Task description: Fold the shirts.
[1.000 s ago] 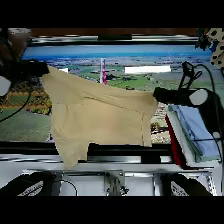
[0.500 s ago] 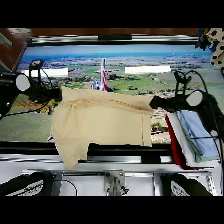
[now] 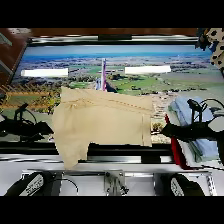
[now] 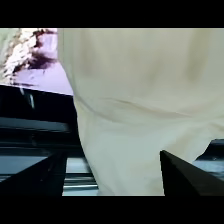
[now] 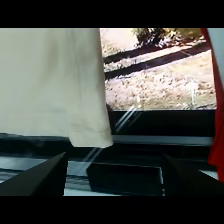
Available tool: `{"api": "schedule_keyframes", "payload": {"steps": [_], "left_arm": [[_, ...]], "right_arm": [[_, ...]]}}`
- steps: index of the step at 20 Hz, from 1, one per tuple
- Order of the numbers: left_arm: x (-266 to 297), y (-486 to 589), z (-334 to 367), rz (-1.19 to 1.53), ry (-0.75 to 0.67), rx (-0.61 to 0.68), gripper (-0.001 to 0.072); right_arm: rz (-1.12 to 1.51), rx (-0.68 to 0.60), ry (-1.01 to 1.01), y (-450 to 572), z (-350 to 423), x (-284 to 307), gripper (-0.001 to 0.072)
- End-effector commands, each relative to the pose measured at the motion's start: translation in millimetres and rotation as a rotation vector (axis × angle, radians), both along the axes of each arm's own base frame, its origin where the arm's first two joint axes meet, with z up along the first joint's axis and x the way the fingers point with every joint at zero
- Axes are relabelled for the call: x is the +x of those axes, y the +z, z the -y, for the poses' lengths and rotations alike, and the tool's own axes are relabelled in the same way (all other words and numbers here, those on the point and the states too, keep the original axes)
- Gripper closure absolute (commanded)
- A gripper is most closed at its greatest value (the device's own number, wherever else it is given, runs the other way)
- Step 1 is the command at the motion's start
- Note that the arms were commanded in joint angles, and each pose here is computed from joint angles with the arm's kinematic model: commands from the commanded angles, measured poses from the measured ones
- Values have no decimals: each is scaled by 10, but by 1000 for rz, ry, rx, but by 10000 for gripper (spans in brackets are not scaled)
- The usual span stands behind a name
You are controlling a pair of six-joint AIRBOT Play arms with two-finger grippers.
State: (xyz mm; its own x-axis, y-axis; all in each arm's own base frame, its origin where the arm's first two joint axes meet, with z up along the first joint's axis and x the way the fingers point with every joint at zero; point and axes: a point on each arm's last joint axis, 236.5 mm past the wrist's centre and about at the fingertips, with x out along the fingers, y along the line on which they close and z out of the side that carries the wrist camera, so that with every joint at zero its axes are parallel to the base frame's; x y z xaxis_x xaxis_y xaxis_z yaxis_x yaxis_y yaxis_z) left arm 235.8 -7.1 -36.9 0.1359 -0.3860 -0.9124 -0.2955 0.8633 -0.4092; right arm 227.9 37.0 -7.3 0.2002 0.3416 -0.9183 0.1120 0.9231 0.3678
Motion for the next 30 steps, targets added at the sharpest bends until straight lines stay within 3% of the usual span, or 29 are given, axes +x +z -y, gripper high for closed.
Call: {"api": "schedule_keyframes", "payload": {"steps": [1, 6, 7, 9, 10, 17, 18, 19, 23, 30], "left_arm": [[42, -114, -186, 66, 128, -79, 38], [83, -437, -90, -9, 94, -144, 47], [142, -459, -42, -3, 105, -171, 102], [196, -506, 41, -5, 103, -199, 301], [202, -536, 61, -10, 96, -198, 337], [249, -592, 45, -1, 89, -171, 296], [215, -599, 21, -12, 70, -156, 130], [158, -605, -28, -31, 40, -131, 15], [-48, -557, -317, -119, -74, -10, 36], [87, -547, -293, -77, -40, -22, 39]], "right_arm": [[19, 120, -33, 67, -212, 3, 27], [-32, 126, -48, 12, -212, -55, 26], [-56, 132, -44, -19, -220, -77, 26], [-92, 123, -39, -121, -211, -76, 25], [-109, 113, -31, -182, -227, -68, 25], [-262, 89, 107, -582, -568, -183, 24], [-277, 89, 122, -606, -600, -210, 24], [-286, 88, 134, -623, -627, -229, 24], [-283, 84, 135, -633, -643, -219, 24], [-300, 88, 129, -626, -649, -251, 24]]}}
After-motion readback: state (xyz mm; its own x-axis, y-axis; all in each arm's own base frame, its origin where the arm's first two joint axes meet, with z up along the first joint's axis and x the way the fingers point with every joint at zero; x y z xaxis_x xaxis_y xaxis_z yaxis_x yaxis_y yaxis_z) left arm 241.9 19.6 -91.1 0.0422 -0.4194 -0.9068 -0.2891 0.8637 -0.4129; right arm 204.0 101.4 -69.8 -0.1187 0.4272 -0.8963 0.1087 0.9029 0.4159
